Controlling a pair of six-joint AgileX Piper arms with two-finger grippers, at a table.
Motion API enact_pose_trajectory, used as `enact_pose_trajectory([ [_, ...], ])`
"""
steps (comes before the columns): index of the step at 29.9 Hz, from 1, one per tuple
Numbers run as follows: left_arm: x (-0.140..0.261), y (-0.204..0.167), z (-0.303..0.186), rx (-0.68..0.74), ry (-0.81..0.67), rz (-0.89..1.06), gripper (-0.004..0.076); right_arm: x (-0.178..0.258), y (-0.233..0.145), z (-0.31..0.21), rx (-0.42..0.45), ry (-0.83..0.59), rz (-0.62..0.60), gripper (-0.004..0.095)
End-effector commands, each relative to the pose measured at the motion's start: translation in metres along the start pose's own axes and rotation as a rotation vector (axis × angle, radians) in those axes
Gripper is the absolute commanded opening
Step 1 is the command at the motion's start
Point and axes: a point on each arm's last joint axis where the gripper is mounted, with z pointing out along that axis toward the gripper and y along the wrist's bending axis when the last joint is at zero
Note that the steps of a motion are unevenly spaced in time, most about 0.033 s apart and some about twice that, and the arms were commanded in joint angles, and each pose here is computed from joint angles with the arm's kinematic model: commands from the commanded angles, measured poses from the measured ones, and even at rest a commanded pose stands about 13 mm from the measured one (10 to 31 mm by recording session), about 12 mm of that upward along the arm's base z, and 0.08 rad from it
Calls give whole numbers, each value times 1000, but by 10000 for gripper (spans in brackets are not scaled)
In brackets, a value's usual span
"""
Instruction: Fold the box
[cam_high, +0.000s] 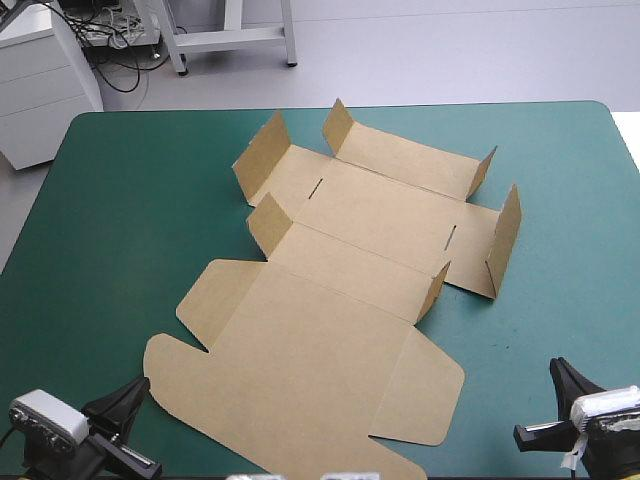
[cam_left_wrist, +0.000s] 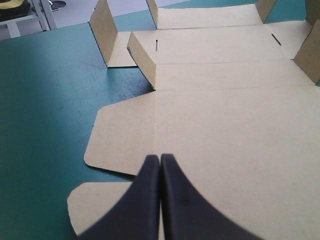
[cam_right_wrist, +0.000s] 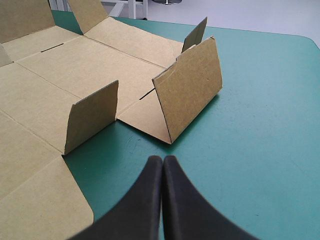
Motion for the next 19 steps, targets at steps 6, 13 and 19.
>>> enact_pose_trajectory([
  [6, -12, -1, -8, 4, -114, -18, -32, -13, 0, -10, 11, -127, -11, -23],
  [13, -12, -1, -8, 4, -114, -18, -32, -13, 0, -10, 11, -128, -11, -23],
  [19, -12, -1, -8, 4, -114, -18, -32, -13, 0, -10, 8, -129, -12, 34],
])
